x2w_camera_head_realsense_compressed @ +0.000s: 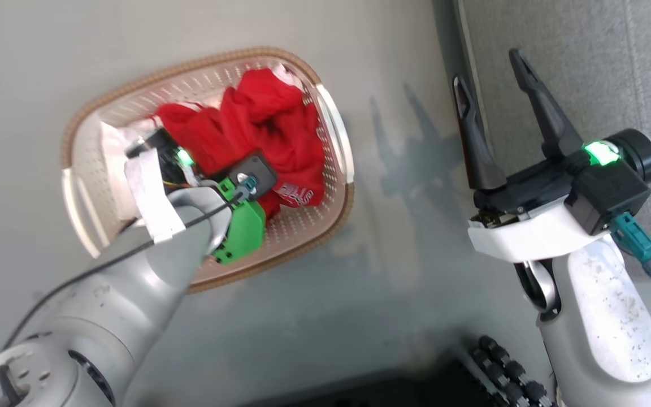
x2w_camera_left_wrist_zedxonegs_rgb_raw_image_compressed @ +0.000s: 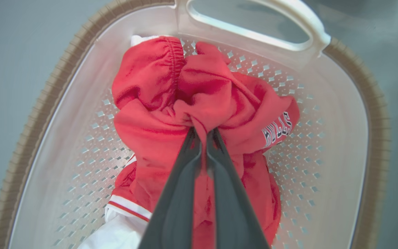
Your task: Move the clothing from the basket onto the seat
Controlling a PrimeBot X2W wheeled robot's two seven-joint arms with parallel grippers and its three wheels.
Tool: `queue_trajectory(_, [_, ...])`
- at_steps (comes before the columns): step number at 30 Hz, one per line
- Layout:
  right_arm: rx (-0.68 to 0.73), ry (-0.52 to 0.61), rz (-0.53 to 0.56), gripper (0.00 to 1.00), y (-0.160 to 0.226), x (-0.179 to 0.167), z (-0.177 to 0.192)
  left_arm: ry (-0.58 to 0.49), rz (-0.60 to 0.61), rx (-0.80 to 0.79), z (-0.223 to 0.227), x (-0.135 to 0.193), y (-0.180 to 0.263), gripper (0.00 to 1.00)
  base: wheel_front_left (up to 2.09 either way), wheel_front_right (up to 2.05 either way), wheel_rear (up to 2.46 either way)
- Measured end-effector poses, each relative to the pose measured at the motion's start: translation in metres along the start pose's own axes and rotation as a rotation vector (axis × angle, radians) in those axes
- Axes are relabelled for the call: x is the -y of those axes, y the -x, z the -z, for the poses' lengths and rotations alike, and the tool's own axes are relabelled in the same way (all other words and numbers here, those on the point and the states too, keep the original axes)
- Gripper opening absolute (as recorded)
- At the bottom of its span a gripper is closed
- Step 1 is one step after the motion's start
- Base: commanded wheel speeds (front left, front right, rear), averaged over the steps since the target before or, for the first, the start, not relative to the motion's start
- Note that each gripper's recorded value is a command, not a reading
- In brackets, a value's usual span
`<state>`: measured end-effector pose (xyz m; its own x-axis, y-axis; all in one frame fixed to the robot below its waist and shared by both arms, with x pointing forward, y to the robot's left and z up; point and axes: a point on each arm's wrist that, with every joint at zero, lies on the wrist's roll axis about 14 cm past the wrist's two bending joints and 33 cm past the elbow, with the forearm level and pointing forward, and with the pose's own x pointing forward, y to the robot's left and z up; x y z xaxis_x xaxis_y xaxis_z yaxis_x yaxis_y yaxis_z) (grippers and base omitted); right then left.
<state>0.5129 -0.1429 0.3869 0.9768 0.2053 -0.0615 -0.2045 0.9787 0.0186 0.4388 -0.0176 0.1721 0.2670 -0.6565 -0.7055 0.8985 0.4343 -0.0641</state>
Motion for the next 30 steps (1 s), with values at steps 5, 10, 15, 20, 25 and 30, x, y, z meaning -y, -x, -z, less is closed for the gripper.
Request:
queue_trajectory(5, [0.031, 0.002, -0.008, 1.0, 0.008, -0.007, -0.022, 0.046, -0.04, 0.081, -0.032, 0.002, 0.024, 0.0, 0.0, 0.0, 0.0])
queue_trajectory(10, [0.065, -0.002, -0.02, 1.0, 0.017, -0.016, -0.043, 0.084, -0.103, 0.213, -0.075, -0.005, 0.054, 0.0, 0.0, 0.0, 0.0])
queue_trajectory(15, [0.096, -0.007, -0.03, 1.0, 0.029, -0.024, -0.063, 0.123, -0.17, 0.336, -0.109, -0.007, 0.09, 0.0, 0.0, 0.0, 0.0])
queue_trajectory(20, [0.131, -0.01, -0.045, 1.0, 0.041, -0.033, -0.083, 0.122, -0.238, 0.457, -0.144, -0.009, 0.127, 0.0, 0.0, 0.0, 0.0])
queue_trajectory(25, [0.181, -0.016, -0.063, 1.0, 0.053, -0.043, -0.107, 0.118, -0.301, 0.586, -0.179, -0.009, 0.166, 0.0, 0.0, 0.0, 0.0])
queue_trajectory(30, [0.234, -0.015, -0.074, 1.0, 0.066, -0.049, -0.13, 0.099, -0.361, 0.711, -0.211, -0.007, 0.206, 0.0, 0.0, 0.0, 0.0])
